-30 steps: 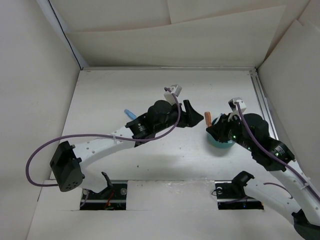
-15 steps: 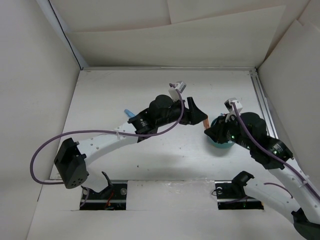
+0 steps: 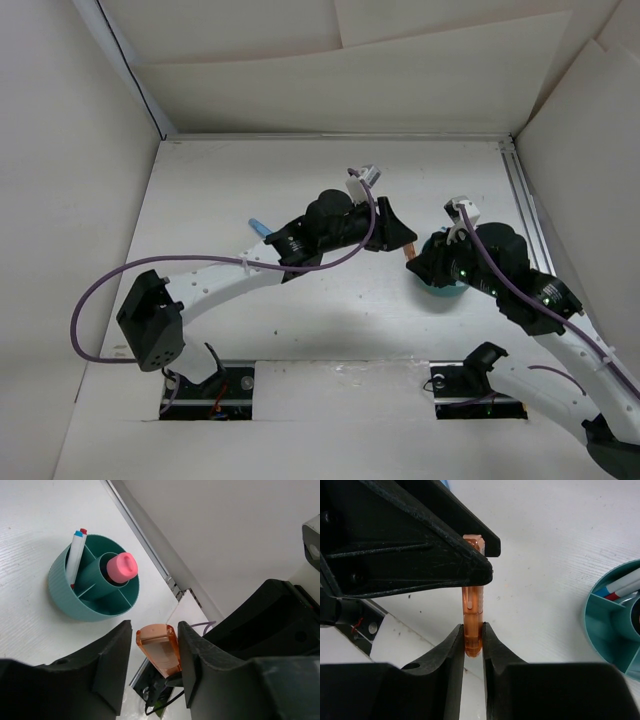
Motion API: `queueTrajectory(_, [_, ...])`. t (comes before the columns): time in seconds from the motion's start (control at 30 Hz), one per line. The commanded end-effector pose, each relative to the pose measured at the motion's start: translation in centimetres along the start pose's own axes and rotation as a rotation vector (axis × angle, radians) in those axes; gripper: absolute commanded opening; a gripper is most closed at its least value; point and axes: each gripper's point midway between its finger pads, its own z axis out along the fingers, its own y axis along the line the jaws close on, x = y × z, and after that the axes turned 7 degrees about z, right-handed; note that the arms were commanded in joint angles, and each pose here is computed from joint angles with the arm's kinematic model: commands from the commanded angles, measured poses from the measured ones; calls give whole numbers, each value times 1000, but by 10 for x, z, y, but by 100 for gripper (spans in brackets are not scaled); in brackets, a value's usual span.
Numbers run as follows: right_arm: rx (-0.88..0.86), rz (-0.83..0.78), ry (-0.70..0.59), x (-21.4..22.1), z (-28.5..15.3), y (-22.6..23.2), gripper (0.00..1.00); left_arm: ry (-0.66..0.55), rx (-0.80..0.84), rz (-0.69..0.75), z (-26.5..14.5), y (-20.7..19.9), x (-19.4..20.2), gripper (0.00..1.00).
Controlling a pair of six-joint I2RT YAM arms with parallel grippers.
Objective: Sort the stationery into containers
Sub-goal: Pick up the pen from the center of the board.
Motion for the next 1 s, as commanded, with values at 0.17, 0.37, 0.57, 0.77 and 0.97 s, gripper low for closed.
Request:
queueTrajectory(0.17, [-18, -20, -73, -20, -7, 9, 0, -64, 56, 22, -6, -22, -26, 23])
queueTrajectory(0.37, [-10, -19, -77, -21, -7, 8, 0, -62, 42, 29, -10, -19, -23, 11])
queueTrajectory(0.57, [5, -10, -86, -23, -7, 5, 25, -91, 23, 30, -14, -17, -29, 7])
queueTrajectory(0.77, [13, -9, -91, -22, -10, 3, 51, -119, -11, 37, -16, -11, -33, 6])
queueTrajectory(0.97, [64, 16, -121, -27, -20, -4, 65, -174, -106, 25, -20, 16, -49, 6])
